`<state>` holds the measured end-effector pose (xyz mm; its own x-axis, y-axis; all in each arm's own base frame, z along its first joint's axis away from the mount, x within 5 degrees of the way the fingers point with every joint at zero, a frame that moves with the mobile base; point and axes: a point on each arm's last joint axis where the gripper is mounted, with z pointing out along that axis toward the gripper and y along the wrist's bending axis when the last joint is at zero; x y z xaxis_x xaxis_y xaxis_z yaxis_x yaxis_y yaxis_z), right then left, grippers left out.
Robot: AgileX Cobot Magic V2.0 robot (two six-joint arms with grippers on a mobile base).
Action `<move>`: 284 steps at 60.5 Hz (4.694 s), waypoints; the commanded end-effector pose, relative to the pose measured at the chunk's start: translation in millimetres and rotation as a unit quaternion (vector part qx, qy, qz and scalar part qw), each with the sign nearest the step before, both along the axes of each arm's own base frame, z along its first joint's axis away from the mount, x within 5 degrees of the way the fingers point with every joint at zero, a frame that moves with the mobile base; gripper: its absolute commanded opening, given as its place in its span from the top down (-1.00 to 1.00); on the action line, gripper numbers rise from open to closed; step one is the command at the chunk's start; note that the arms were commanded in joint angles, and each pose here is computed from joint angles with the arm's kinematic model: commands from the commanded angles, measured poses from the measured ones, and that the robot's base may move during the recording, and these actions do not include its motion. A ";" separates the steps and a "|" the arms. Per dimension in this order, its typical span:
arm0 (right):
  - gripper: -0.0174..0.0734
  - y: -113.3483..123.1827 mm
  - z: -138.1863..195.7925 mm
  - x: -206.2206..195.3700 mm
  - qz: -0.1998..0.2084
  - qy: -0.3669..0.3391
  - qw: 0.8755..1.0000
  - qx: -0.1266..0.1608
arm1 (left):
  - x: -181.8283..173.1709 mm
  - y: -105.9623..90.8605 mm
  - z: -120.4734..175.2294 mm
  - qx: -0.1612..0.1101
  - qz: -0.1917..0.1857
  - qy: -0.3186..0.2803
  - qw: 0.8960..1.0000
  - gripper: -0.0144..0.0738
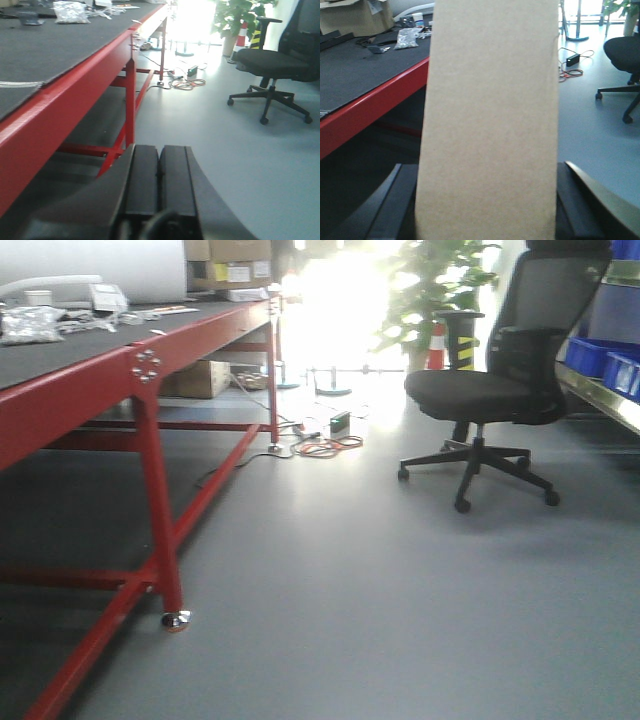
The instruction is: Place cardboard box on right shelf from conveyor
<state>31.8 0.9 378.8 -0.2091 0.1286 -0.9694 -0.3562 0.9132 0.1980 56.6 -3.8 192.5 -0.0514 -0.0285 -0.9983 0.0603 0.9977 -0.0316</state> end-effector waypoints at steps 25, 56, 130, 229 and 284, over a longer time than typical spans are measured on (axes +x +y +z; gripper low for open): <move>0.16 0.5 15.8 0.2 0.002 -0.056 0.998 0.010 | -1.0 -3.0 5.7 -0.007 -0.029 -0.045 0.999 0.94; 0.16 0.5 15.8 0.2 0.002 -0.056 0.998 0.010 | -1.0 -3.1 5.7 -0.007 -0.030 -0.045 0.999 0.94; 0.16 0.5 15.8 0.2 0.002 -0.056 0.998 0.010 | -0.6 4.6 5.7 -0.004 0.038 -0.045 0.998 0.93; 0.16 0.5 15.8 0.2 0.002 -0.056 0.998 0.010 | -0.6 5.0 5.7 -0.004 0.042 -0.045 0.998 0.94; 0.16 0.5 15.8 0.2 0.002 -0.056 0.998 0.010 | -0.6 5.0 5.7 -0.004 0.042 -0.045 0.998 0.94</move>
